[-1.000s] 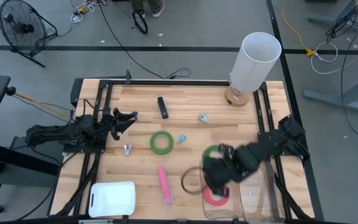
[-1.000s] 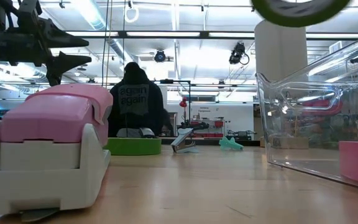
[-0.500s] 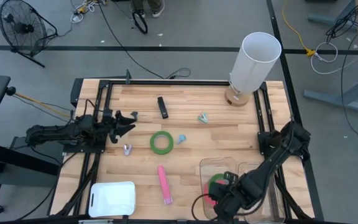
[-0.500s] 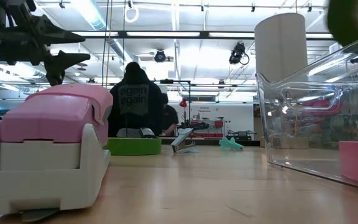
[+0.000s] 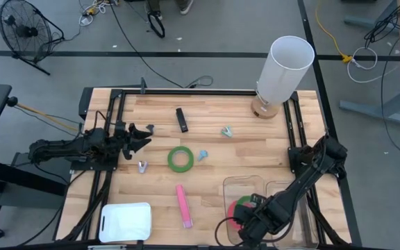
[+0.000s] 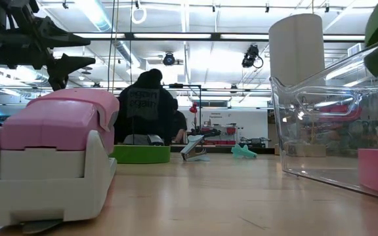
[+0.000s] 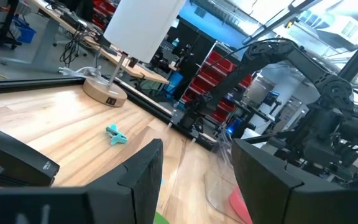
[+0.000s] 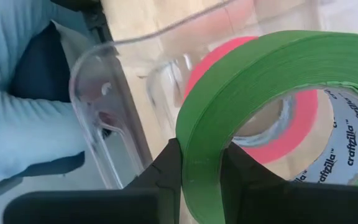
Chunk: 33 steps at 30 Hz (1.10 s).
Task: Pick and place Stapler, Stapler remover, tape
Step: Put the top green tape into the left transparent bin, then put the black staple remover into the white bin
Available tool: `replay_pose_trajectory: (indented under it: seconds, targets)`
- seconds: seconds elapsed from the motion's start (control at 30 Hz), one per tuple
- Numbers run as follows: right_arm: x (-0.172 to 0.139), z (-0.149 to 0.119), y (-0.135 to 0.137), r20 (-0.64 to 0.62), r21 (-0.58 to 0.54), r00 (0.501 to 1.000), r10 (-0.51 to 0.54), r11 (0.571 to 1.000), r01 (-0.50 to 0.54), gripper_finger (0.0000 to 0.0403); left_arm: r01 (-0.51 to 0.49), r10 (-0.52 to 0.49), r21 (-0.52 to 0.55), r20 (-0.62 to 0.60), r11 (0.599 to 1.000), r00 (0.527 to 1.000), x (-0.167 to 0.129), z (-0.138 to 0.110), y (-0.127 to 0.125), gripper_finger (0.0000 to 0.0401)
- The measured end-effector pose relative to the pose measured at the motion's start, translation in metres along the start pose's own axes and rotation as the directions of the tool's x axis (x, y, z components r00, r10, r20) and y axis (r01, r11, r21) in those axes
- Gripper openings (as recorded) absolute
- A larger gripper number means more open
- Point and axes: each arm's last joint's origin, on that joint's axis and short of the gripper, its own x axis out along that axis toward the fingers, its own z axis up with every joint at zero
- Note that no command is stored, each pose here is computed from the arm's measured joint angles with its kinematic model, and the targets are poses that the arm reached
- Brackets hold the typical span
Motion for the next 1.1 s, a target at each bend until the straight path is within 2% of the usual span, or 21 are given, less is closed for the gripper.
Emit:
replay_pose_trajectory:
  seconds: [0.23,0.47,0.6,0.83,1.1]
  targets:
    - [0.0,0.001,0.001,0.023,-0.006,1.0,0.003,1.0,-0.003,0.0056,-0.003,0.003,0.001,-0.005,1.0,1.0,0.0,0.0,0.0,0.0195]
    - [0.0,0.002,0.001,0.058,-0.025,0.998,-0.014,1.0,0.015,0.0172,-0.004,0.004,0.004,-0.006,1.0,1.0,0.0,-0.001,0.0,0.0195]
    - [0.0,0.003,0.0,0.064,-0.024,0.998,-0.017,1.0,0.019,0.0206,-0.004,0.004,0.004,-0.006,1.0,1.0,0.0,-0.001,0.0,0.0195]
    - [0.0,0.007,-0.002,0.066,-0.041,0.998,-0.019,0.999,0.022,0.0201,-0.004,0.004,0.004,-0.006,1.0,1.0,0.0,-0.001,0.0,0.0195]
    - [0.0,0.031,-0.017,0.115,-0.076,0.992,-0.054,0.995,0.063,0.0169,-0.004,0.004,0.001,-0.006,1.0,1.0,0.0,-0.001,0.0,0.0195]
